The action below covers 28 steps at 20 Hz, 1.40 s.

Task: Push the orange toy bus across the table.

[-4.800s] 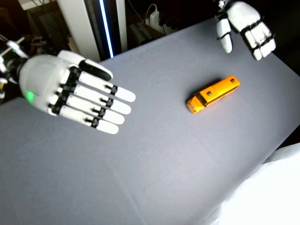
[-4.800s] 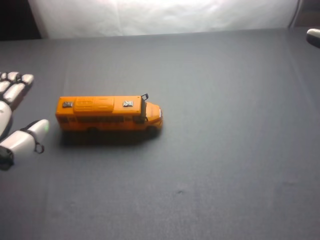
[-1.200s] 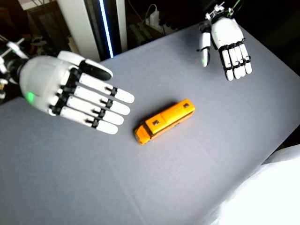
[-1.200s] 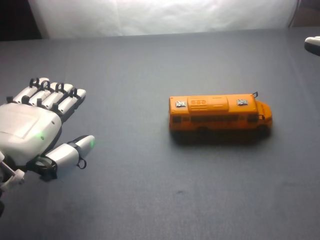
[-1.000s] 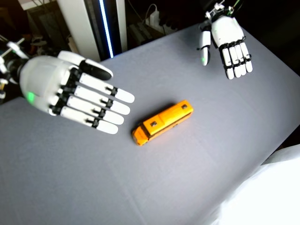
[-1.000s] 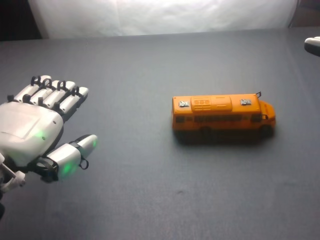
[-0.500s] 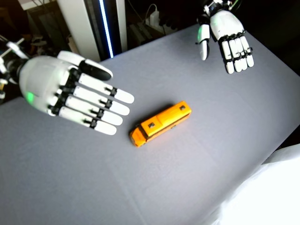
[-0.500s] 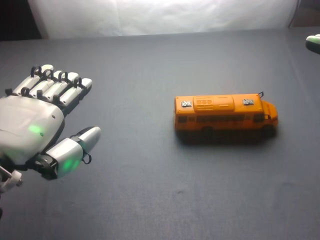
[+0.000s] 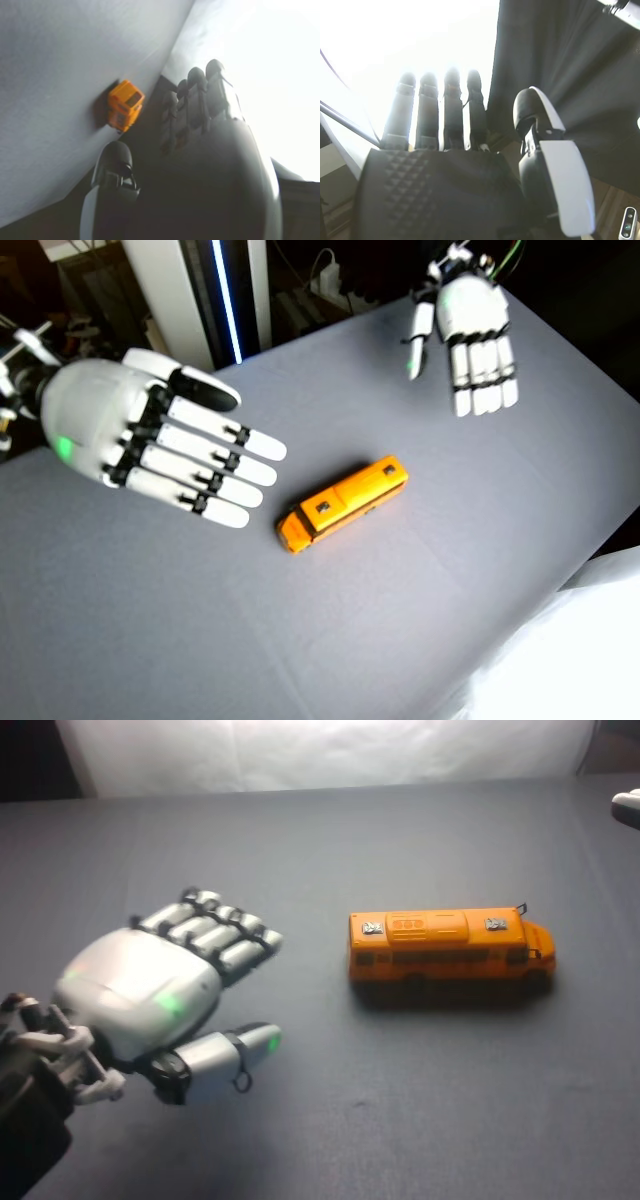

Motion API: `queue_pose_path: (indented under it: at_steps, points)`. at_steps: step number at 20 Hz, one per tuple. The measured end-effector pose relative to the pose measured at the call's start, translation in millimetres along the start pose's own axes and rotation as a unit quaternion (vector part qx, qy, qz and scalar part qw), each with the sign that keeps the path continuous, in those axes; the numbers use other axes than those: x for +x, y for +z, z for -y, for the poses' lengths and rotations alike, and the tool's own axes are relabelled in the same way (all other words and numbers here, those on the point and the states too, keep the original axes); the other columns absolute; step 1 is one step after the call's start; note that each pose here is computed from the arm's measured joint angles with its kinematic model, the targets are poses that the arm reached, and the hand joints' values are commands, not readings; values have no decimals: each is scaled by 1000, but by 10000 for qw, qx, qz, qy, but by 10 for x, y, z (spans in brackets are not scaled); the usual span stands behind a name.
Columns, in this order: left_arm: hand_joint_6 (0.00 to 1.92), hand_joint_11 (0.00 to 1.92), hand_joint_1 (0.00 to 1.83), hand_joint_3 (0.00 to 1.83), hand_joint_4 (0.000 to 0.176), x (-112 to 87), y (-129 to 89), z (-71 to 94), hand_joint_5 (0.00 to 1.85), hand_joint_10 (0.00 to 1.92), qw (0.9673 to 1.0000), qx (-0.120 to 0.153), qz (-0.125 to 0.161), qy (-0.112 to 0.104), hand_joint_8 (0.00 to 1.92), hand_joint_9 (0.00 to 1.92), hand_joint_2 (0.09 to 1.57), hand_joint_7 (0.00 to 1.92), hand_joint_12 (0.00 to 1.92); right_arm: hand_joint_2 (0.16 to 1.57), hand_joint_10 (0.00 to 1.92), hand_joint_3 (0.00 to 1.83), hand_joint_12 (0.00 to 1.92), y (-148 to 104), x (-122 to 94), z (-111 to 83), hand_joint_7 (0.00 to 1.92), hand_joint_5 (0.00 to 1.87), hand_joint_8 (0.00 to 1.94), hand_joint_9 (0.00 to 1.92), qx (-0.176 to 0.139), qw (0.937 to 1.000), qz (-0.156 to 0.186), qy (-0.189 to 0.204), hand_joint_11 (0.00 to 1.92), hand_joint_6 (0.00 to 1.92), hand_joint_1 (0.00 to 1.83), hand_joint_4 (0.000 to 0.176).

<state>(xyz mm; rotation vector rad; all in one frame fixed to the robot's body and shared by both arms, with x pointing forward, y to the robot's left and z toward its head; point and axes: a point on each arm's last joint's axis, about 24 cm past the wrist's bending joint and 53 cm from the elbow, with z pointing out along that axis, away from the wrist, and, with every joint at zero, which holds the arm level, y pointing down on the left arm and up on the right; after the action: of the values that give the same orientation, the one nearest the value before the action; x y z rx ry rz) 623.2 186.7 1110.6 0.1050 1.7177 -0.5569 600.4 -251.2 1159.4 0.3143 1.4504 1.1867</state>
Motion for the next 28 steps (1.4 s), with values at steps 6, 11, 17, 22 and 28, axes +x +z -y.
queue_pose_path:
  at_steps: [6, 11, 17, 22, 28]
  points:
    - [4, 69, 0, 0, 0, 24, 198, 162, 164, 3, 9997, 247, -4, -4, 2, 116, 1358, 121, 28, 1369, 0, 0, 9, -13, 12, 30, 386, 399, 6, 235, 49, 10000, -32, -11, 187, 2, 354, 0]
    - [0, 59, 0, 0, 0, 99, 295, 268, 147, 13, 9991, 393, -139, 15, 8, 147, 1359, 142, 22, 1355, 1, 0, 17, -13, 16, 20, 361, 400, 0, 246, 26, 10000, -35, -5, 204, 0, 329, 25]
    - [0, 38, 0, 0, 0, 179, 401, 362, 79, 0, 9981, 530, -305, 75, 1, 89, 1368, 83, 13, 1366, 5, 2, 25, -13, 14, 16, 405, 415, 9, 275, 18, 10000, -30, -1, 221, 2, 361, 0]
    - [0, 46, 0, 8, 0, 151, 450, 419, 73, 0, 9979, 597, -260, 74, 0, 56, 1388, 73, 16, 1354, 3, 0, 23, -14, 20, 15, 403, 411, 2, 272, 14, 10000, -43, 4, 218, 2, 329, 8]
    - [14, 68, 0, 0, 0, 47, 421, 385, 111, 22, 9986, 521, -110, -20, 17, 119, 1374, 122, 26, 1389, 0, 8, 12, -29, 36, 32, 405, 396, 0, 244, 41, 10000, -73, 15, 196, 0, 331, 0]
